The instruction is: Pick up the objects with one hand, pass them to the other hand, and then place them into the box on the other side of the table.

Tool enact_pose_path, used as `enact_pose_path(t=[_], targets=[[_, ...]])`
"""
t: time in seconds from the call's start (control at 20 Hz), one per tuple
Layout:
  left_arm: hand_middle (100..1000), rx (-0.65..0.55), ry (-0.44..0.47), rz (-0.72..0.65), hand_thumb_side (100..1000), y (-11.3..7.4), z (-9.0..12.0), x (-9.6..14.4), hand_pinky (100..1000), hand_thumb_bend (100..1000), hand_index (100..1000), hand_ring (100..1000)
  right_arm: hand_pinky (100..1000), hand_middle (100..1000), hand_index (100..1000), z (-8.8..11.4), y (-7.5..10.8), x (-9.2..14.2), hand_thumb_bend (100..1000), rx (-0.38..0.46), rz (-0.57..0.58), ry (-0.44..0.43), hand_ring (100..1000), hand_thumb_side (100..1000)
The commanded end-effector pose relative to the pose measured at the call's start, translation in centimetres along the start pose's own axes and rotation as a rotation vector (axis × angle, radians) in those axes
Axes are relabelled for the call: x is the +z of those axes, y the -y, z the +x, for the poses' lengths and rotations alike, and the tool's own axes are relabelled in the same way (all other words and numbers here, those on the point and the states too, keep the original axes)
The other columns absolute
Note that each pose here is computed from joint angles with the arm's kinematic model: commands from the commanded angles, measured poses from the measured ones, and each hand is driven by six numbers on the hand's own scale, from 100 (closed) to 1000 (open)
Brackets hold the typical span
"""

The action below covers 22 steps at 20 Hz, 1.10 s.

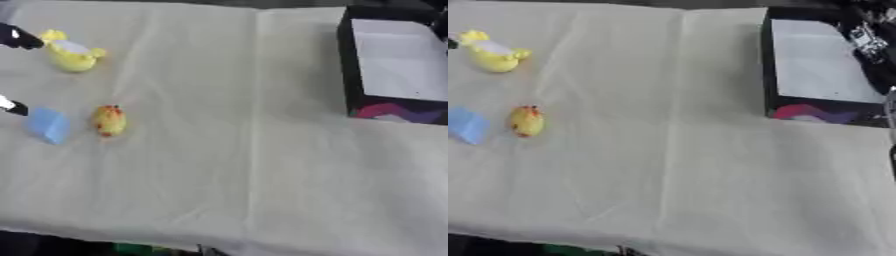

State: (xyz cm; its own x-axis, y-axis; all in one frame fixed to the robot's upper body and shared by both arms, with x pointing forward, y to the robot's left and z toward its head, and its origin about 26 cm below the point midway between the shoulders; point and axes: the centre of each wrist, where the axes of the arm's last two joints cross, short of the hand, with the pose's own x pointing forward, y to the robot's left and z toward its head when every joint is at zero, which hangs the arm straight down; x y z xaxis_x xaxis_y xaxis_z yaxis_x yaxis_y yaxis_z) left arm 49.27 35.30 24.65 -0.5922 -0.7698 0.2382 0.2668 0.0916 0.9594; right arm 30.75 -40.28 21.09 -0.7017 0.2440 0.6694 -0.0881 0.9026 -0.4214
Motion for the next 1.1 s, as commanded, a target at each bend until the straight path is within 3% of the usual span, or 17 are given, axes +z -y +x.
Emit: enact_pose_path(t=[0.05,0.7,1.1], targets=[[815,-0.258,0.228,-0.346,100,-1.2,-0.3,1.0,920,779,878,868,929,998,1000,0.6,0.4,-0.4,100,0.025,0.017,0.014,1000,560],[802,-0.274,0.213,-0.502,100,2.2,-0.4,-0.2,931,749,856,872,929,999,1000,0.4,0.2,-0.4,100,0.020,0.028,0.011,1000,560],[809,-0.299,0.195,-0.499,100,1.6,-0.2,-0.4,922,749,849,873,929,1000,1000,0.1,0.1,-0.2,100,0.015,0.026,0.000,1000,562]])
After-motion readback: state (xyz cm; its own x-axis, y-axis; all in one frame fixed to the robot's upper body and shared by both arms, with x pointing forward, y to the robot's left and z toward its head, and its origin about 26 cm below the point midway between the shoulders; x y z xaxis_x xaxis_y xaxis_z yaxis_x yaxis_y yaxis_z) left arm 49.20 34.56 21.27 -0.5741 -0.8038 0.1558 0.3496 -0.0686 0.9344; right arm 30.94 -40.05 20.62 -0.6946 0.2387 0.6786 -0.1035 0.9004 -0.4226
